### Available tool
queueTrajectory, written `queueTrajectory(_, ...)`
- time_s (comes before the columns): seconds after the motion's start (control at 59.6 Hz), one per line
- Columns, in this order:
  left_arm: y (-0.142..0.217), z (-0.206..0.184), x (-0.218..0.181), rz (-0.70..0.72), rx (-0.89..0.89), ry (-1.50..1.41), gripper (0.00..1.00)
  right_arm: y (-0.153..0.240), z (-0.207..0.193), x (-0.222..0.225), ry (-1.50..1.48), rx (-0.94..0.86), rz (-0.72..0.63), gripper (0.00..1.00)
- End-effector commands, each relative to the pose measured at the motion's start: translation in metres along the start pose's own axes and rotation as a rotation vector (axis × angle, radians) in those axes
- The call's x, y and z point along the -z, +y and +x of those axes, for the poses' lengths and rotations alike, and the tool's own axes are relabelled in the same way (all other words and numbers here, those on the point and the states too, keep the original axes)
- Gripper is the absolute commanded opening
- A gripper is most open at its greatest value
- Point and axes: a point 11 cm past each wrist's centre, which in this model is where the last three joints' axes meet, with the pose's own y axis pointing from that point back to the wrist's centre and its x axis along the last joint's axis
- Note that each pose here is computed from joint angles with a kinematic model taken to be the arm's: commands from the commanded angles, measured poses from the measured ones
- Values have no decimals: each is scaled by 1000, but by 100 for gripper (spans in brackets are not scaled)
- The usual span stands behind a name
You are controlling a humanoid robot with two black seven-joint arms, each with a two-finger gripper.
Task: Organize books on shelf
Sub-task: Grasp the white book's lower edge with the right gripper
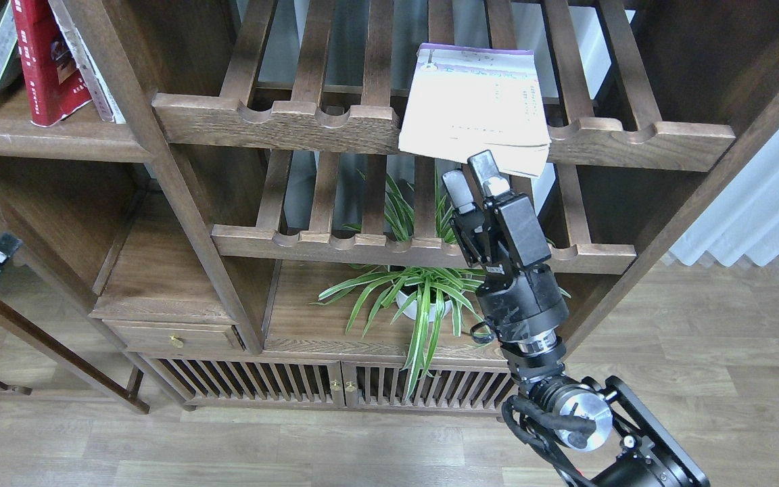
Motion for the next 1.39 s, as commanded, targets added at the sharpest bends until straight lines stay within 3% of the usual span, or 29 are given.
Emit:
queueTrajectory(0.0, 0, 0, -1, -1, 0, 0, 100, -2, -1, 1, 2, 5, 0, 88)
queueTrajectory(0.704, 0, 1, -1, -4, -1, 2, 100, -20, -5, 23, 49, 42, 41, 91)
queueTrajectory(1.375, 0, 1, -2, -5, -2, 0, 100, -26, 7, 31, 80, -61, 53, 90)
